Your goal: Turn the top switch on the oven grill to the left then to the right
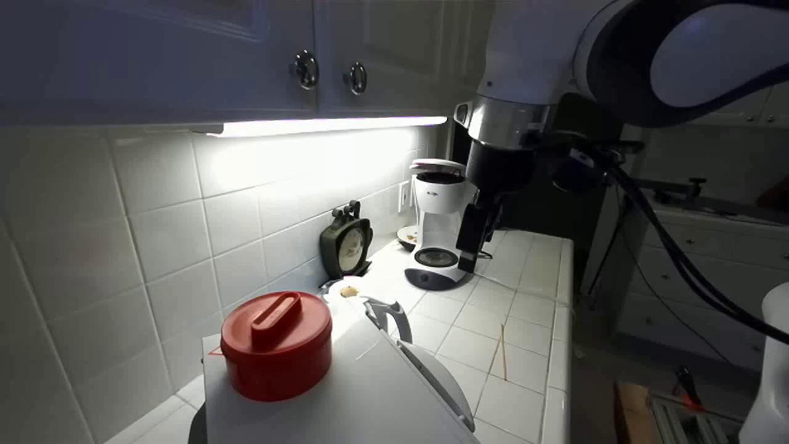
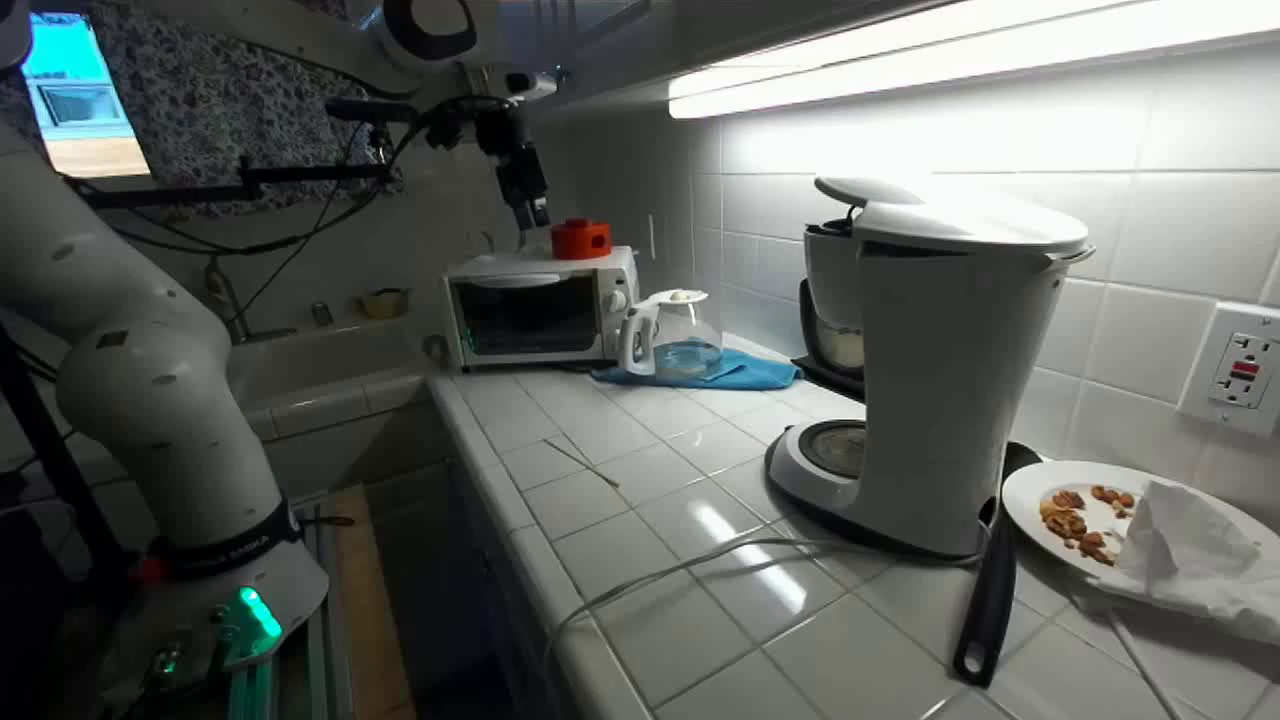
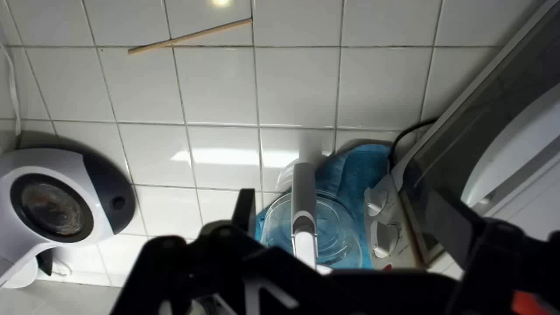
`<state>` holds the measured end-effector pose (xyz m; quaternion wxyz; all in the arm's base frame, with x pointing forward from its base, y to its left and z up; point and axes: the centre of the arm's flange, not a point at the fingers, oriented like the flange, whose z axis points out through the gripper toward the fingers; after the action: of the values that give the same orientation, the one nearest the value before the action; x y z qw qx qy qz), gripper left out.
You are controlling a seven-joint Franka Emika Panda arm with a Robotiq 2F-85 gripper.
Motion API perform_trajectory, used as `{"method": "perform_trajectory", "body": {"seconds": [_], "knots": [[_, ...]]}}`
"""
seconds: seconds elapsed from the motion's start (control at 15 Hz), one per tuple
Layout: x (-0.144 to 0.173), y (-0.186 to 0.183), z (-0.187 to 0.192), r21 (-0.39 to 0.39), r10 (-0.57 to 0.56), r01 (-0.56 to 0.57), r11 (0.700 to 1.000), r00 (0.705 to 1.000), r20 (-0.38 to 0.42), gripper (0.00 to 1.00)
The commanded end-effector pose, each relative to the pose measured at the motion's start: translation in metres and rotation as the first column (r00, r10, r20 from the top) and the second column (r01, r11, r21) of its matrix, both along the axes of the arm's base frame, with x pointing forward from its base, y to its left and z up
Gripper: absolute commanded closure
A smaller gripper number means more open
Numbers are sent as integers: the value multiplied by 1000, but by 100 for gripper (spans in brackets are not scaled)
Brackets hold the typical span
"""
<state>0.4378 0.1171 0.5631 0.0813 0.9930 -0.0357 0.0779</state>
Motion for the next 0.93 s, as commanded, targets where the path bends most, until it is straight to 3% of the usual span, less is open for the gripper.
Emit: {"method": "perform_trajectory", "body": {"seconds": [0.0, 0.4, 0.87], "knots": [[0, 0, 0, 0, 0, 0, 1000, 1000, 0, 0], [2, -2, -2, 9, -2, 3, 1000, 1000, -20, 0], [39, -25, -43, 90, 220, -228, 970, 971, 89, 0]]}}
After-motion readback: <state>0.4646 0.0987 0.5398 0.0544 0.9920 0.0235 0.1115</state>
